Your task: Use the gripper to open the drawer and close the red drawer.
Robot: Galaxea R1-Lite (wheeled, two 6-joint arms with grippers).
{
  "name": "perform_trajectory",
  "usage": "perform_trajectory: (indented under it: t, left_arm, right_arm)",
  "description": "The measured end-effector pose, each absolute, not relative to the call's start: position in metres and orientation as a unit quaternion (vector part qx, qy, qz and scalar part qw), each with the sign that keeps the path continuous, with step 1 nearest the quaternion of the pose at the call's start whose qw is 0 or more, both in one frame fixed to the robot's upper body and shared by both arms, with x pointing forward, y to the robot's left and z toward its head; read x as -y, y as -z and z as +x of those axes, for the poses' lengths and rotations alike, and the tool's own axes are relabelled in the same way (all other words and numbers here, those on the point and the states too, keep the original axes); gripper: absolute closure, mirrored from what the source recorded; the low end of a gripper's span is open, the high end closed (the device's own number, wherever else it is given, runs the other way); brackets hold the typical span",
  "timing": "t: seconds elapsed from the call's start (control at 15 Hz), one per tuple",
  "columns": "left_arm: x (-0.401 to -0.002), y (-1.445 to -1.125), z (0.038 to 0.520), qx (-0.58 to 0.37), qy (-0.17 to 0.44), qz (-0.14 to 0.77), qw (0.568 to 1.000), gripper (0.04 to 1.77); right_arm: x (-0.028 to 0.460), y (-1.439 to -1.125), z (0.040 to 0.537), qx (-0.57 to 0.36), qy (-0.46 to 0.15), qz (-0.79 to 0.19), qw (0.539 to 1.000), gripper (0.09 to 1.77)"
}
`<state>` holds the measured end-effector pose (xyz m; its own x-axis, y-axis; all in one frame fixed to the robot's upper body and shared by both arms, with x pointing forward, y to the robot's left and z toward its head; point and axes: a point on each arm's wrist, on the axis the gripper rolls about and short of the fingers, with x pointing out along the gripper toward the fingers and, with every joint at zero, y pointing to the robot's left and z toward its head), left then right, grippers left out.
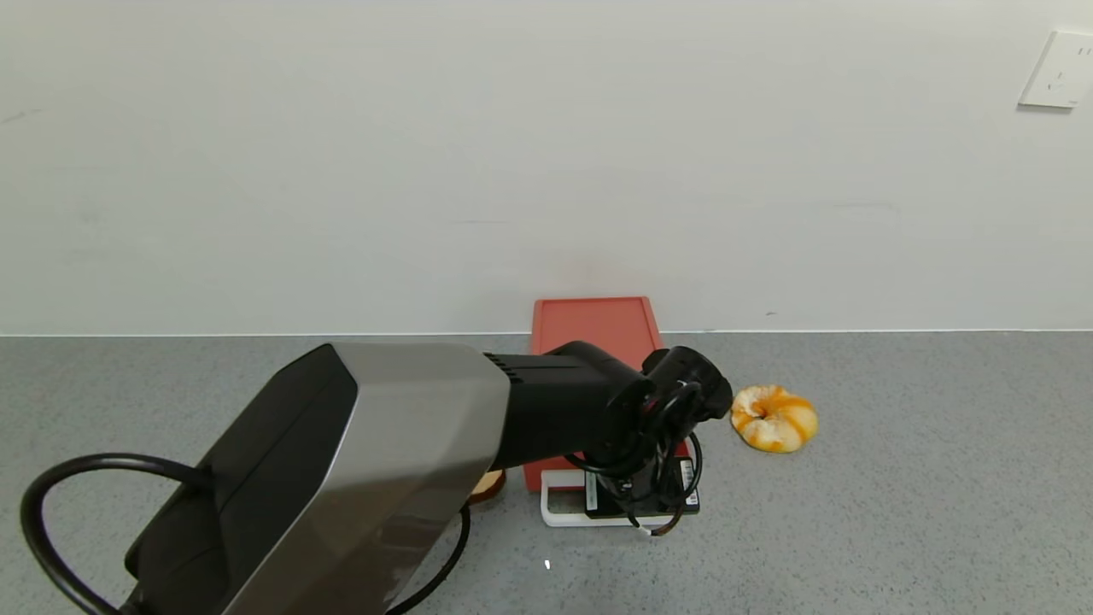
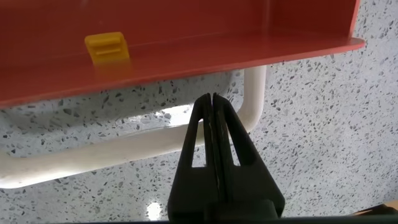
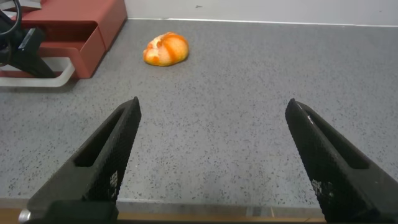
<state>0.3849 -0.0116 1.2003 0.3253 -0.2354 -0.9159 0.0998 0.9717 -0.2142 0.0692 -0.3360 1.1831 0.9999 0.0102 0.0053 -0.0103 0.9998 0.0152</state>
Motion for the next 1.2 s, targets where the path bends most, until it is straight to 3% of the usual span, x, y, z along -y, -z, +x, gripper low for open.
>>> perform_trajectory:
  t: [1.2]
  left_arm:
    - [0.016,-1.199,0.360,-0.592,0.098,-0.058,0.798,1.70]
  right_arm:
    - [0.336,-1.183,0.069,0.002,-0.005,0.008,1.000,0.15]
